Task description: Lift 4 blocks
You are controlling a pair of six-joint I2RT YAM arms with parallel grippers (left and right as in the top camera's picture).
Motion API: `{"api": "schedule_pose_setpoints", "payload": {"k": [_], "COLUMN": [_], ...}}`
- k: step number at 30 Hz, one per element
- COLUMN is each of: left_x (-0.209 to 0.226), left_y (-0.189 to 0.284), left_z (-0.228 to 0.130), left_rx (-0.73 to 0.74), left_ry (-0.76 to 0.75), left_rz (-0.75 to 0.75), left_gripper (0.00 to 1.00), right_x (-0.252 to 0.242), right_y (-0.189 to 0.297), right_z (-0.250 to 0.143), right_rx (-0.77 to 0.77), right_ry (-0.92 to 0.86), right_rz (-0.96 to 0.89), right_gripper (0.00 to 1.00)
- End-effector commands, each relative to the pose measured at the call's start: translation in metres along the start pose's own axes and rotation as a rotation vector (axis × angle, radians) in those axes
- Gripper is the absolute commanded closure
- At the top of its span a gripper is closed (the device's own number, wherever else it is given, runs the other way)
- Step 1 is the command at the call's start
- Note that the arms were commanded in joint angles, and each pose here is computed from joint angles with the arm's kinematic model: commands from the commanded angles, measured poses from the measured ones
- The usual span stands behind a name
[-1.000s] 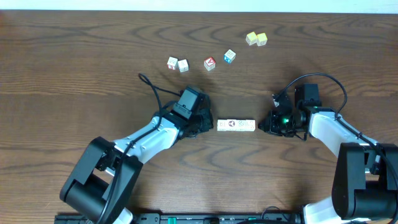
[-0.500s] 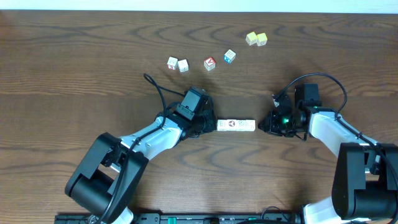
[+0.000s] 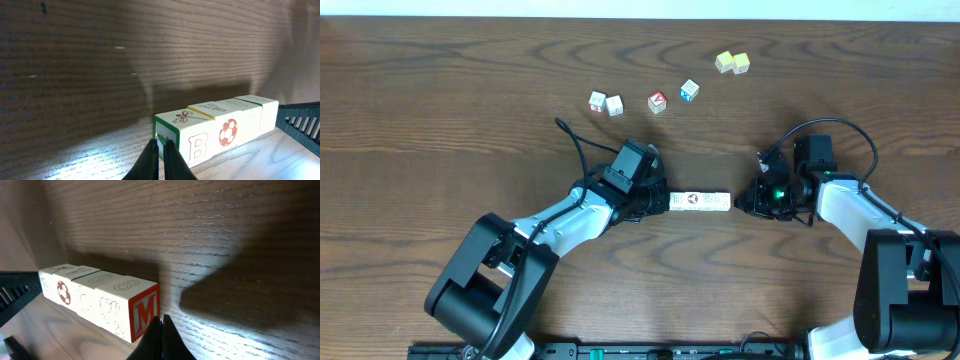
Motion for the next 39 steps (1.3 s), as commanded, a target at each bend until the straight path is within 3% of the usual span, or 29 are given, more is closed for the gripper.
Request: {"api": "schedule_pose_setpoints", "payload": {"k": [1,39], "left_x": [0.0061,0.0020], "left_y": [-0.0021,-0.0068], "left_z": [-0.0036,-0.0090], "left_rx": [0.012,0.023], "left_ry": [-0.003,0.003], "left_rz": [0.025,0.022], "left_gripper": [0.93,0.93], "right_x": [0.0080,0.0158], "right_y": [-0.0075,-0.0108], "right_z": [-0.0105,-0.0060], "right_rx": [0.037,0.017], "right_ry": [0.012,0.053], "right_rz": [0.023,0.036], "right_gripper": [0.99,0.99]}}
Point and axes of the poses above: each gripper's point midway between its finger pads, its own y axis back along the fingers, its own x axis along the line the jaws close on, z = x × y, the point moved 1 cm from there along y, back along the fingers, and after that the axes turned 7 degrees about -y, right-handed, at the moved point
